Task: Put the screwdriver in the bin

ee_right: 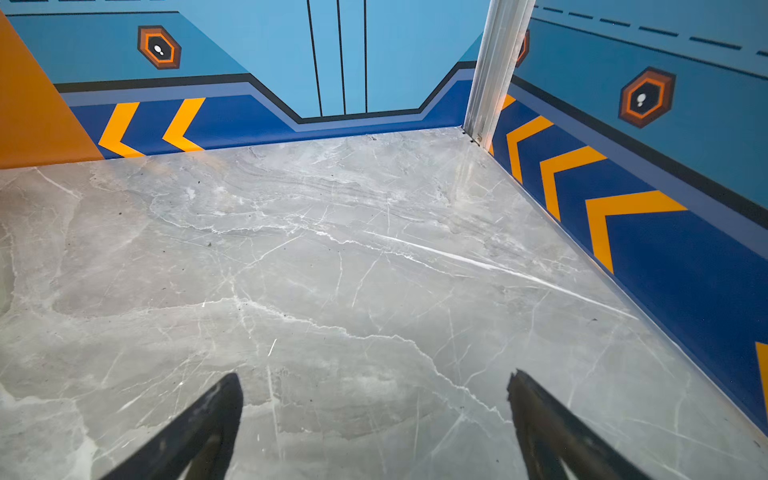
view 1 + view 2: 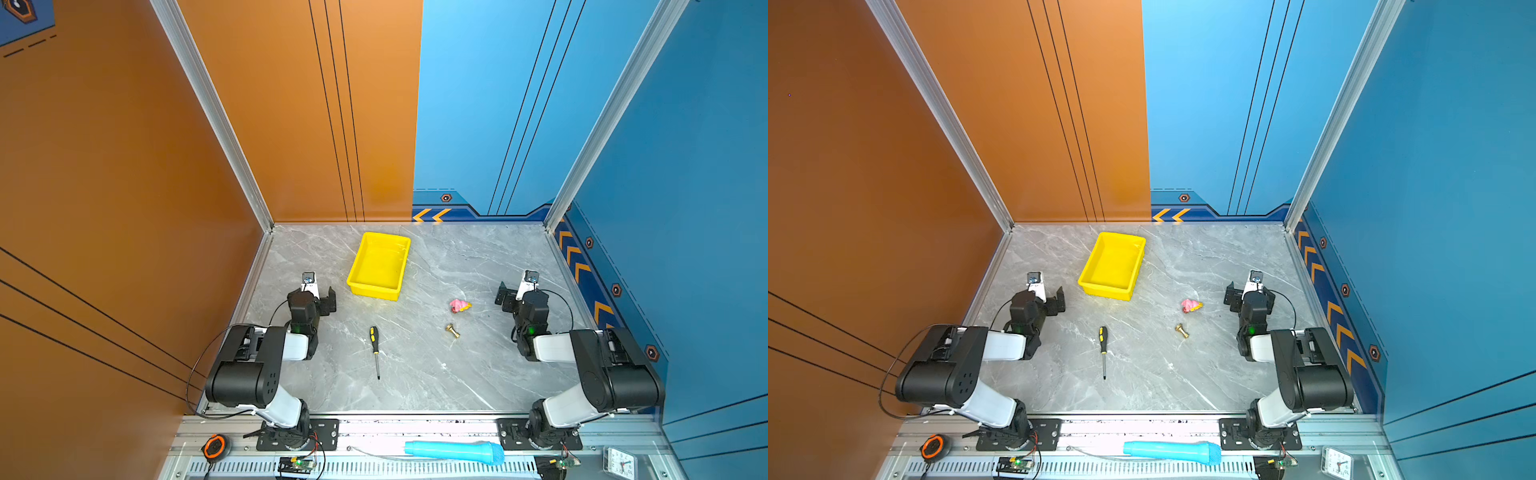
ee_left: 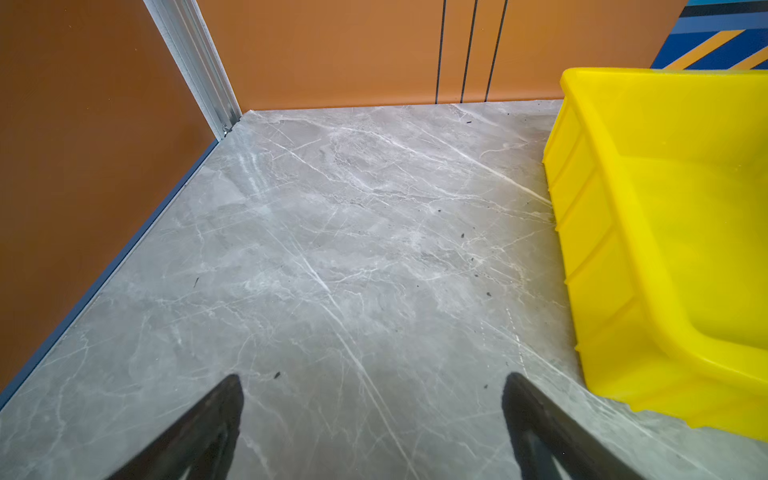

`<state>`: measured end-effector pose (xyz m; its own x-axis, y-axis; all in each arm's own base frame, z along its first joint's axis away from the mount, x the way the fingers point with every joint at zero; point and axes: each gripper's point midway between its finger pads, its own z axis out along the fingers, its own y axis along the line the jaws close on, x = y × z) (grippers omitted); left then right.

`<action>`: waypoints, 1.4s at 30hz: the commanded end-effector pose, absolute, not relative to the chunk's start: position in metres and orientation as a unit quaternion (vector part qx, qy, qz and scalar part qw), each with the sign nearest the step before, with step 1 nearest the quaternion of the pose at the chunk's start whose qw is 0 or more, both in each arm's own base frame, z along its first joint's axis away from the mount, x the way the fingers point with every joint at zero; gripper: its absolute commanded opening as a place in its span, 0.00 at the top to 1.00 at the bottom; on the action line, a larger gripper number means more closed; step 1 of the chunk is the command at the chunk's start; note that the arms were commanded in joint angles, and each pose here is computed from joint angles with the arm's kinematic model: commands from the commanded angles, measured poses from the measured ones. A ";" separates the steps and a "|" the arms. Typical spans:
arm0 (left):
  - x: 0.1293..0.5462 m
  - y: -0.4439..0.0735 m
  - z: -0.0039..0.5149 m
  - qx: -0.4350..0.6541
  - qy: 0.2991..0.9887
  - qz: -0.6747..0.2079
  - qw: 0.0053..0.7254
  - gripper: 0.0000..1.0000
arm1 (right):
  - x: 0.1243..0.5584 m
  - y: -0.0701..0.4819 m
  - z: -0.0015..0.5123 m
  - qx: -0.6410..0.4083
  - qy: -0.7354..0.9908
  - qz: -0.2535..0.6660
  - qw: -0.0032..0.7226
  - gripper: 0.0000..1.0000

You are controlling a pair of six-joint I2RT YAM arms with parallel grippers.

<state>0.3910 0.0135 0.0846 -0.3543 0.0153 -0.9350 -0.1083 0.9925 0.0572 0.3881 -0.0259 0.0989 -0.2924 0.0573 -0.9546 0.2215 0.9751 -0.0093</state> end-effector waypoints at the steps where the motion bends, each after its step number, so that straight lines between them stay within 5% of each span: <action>1: 0.397 0.011 0.090 -0.019 0.819 0.046 0.572 0.02 | 0.391 -0.022 0.095 0.074 0.808 -0.070 0.580 0.00; 42: 0.397 0.010 0.089 -0.018 0.819 0.046 0.572 0.02 | 0.392 -0.023 0.093 0.077 0.811 -0.048 0.578 0.00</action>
